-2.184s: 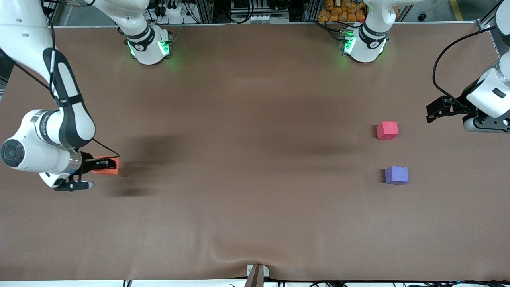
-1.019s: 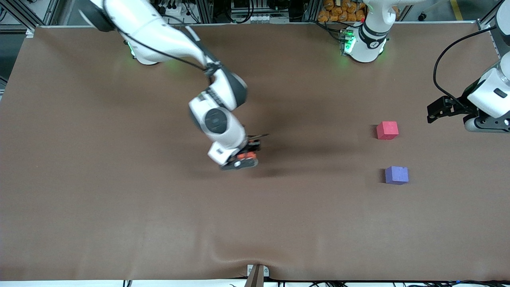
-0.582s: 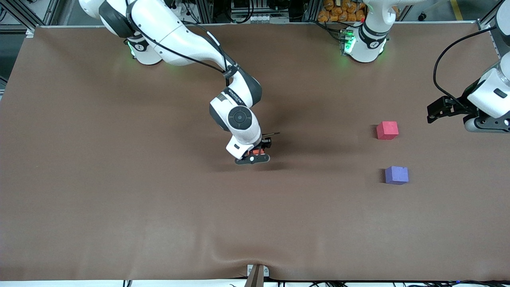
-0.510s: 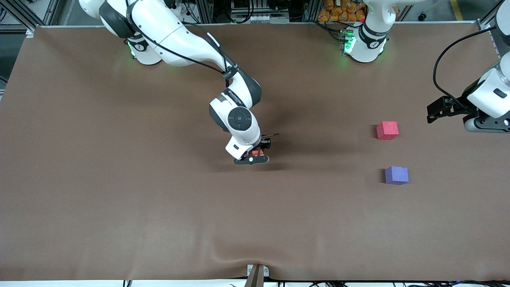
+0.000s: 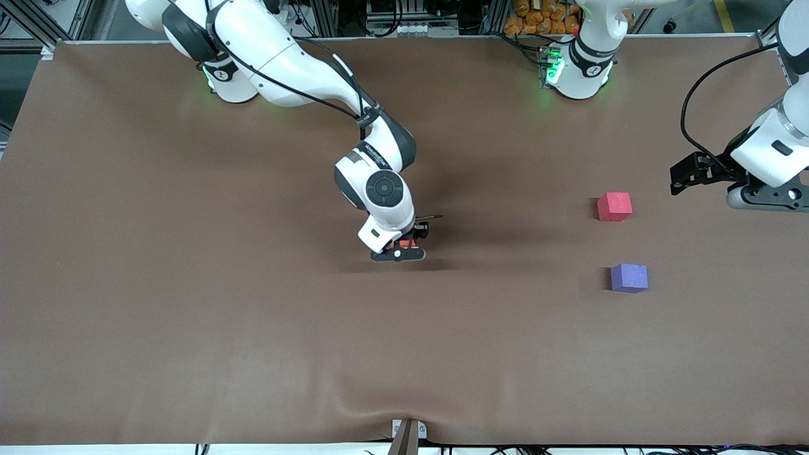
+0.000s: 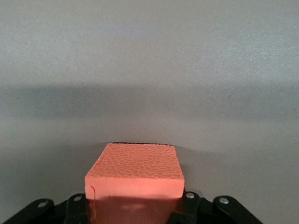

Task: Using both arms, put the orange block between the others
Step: 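Carry the orange cube with the right gripper toward the table middle, then set the orange cube down and open the right gripper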

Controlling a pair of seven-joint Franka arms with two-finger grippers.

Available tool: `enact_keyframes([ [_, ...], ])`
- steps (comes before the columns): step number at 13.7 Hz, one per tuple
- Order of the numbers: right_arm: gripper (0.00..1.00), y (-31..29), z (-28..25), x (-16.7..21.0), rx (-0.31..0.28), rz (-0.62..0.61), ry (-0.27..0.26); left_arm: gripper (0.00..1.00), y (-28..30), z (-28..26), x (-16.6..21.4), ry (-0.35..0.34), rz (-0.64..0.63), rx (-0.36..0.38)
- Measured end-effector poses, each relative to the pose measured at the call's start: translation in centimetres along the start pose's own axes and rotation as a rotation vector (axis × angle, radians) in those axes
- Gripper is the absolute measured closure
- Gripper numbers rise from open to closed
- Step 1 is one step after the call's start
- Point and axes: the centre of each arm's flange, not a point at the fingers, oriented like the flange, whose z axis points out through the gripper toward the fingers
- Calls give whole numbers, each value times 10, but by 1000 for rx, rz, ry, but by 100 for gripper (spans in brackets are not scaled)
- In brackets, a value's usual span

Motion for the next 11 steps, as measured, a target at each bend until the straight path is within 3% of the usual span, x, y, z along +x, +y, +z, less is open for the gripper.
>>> enact_keyframes([
  [1,36,-1,0,-1,-10,-11,7,0,0,0,0,-1,0,0],
  [4,5,-5,0,-4,-50,-58,37,0,0,1,0,-2,0,0],
  [5,0,-7,-2,-5,-56,-64,36,0,0,1,0,-2,1,0],
  [11,0,-2,-73,6,-104,-38,9,0,12,1,1,-1,22,-1],
])
